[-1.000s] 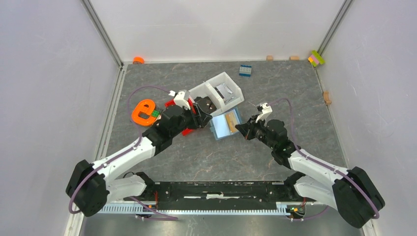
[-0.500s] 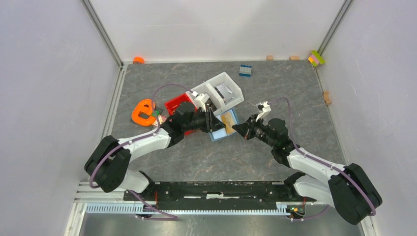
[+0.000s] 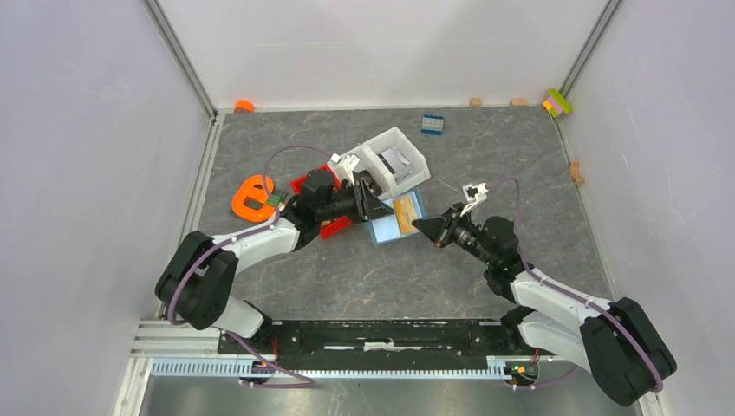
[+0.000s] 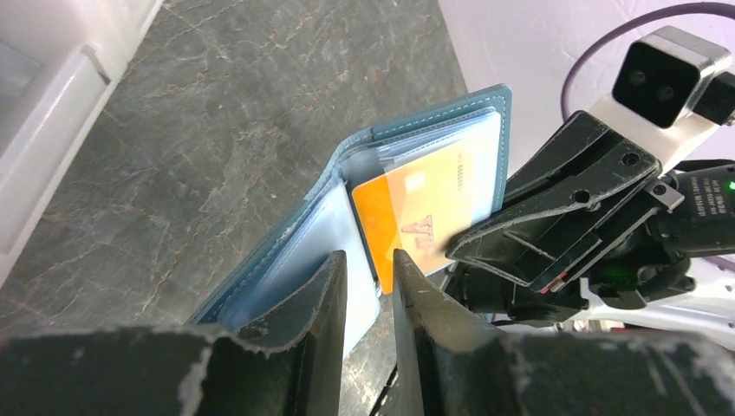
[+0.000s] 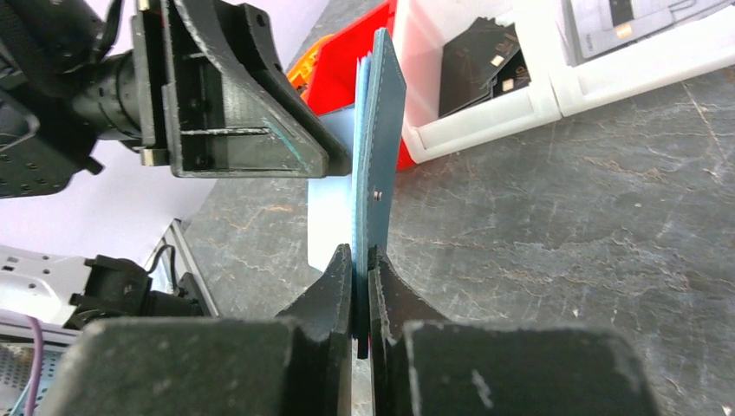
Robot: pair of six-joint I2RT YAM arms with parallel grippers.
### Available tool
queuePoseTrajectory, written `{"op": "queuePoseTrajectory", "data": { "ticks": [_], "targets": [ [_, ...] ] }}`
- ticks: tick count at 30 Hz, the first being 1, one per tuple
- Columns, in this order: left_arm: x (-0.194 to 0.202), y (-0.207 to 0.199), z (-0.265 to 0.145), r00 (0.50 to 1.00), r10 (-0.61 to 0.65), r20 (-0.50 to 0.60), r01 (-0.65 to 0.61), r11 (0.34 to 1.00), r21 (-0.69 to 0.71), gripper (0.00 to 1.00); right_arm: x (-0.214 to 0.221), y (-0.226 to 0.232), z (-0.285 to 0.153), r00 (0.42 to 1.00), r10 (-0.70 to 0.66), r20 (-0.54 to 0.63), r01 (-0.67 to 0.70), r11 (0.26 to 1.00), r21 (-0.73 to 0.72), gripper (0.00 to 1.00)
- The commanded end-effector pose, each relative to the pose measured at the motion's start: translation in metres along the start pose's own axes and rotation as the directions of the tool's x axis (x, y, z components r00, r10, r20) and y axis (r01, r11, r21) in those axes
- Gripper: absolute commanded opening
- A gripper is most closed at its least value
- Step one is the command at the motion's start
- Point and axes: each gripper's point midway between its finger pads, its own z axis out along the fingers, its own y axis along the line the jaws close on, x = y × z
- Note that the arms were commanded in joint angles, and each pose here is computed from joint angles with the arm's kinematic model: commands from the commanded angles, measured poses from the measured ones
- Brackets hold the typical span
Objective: Take the credit cards out of the card holder
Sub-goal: Remove the credit card from the card holder.
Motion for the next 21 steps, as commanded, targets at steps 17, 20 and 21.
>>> {"op": "queuePoseTrajectory", "data": {
  "ticks": [17,20,21],
  "targets": [
    [0.001,-0.027,-0.001,1.000,-0.018,-0.017,0.020,0.989,0.147,0.47,-0.023,0.048,-0.011,0.992,0.086,0.095,-0.059,0.965,-0.256,0.00],
    [0.001,-0.032,-0.001,1.000,-0.021,-0.019,0.025,0.984,0.179,0.47,-0.023,0.051,-0.013,0.989,0.116,0.089,-0.085,0.953,-0.289,0.00],
    [0.001,-0.033,-0.002,1.000,-0.024,-0.019,0.027,0.981,0.190,0.47,-0.023,0.053,-0.014,0.988,0.126,0.088,-0.094,0.948,-0.304,0.00]
  ]
}}
